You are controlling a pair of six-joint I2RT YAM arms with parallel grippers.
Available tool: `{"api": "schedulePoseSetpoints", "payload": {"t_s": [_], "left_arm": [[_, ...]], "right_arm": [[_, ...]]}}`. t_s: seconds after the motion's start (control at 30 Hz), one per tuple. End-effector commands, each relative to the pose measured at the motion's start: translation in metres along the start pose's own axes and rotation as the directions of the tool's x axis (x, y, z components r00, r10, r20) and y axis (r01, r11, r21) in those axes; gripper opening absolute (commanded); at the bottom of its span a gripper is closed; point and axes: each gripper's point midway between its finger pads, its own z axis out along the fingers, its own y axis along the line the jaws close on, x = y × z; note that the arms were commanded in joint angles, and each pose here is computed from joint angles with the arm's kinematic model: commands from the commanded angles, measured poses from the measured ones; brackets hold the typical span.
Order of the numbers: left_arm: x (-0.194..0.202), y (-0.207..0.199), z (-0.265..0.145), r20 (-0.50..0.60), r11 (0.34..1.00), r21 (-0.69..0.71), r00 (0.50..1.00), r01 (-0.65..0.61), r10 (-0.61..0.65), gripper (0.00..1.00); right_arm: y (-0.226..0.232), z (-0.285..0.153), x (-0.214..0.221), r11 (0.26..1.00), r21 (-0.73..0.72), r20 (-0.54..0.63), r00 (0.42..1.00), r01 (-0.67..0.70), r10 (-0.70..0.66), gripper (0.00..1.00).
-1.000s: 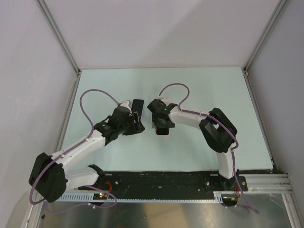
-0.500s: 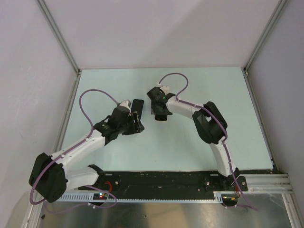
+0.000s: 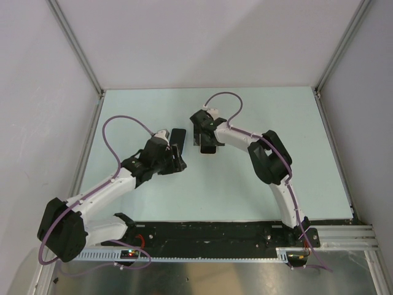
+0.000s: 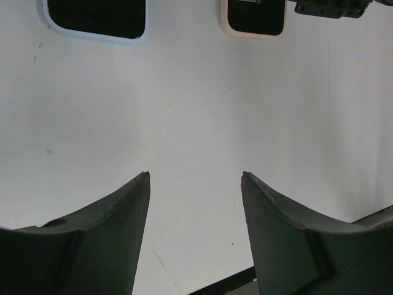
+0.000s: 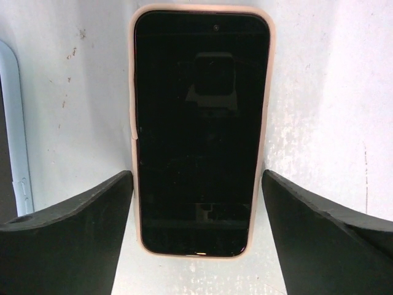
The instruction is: Put the phone into the phone case
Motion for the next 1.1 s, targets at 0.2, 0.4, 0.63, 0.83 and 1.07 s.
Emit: {"api": "schedulePoseSetpoints", "payload": {"t_s": [0.2, 0.4, 0.63, 0.83, 1.07], "left_arm": [[-0.032, -0.015, -0.009, 0.085, 1.000, 0.023, 0.996, 0.002, -0.004, 0.67], [-0.051, -0.022, -0.017, 0.144, 1.000, 0.028, 0.989, -0.013, 0.009, 0.88], [-0.084, -0.026, -0.047, 0.295, 1.000, 0.022, 0.955, -0.020, 0.013, 0.99], [-0.096, -0.020, -0.063, 0.369, 1.000, -0.001, 0.929, -0.001, 0.001, 1.00], [-0.100, -0.013, -0.069, 0.407, 0.999, -0.018, 0.913, 0.028, -0.019, 1.00]], "right_arm": [[-0.004, -0.043, -0.052, 0.999, -0.048, 0.098, 0.995, -0.007, 0.012, 0.99], [-0.027, -0.109, -0.070, 0.985, -0.156, 0.154, 0.983, -0.077, 0.101, 0.99], [-0.070, -0.196, -0.040, 0.939, -0.321, 0.232, 0.951, -0.126, 0.207, 0.99], [-0.109, -0.228, -0.003, 0.912, -0.380, 0.279, 0.920, -0.155, 0.273, 0.99], [-0.118, -0.237, -0.002, 0.907, -0.392, 0.305, 0.908, -0.155, 0.287, 1.00]]}}
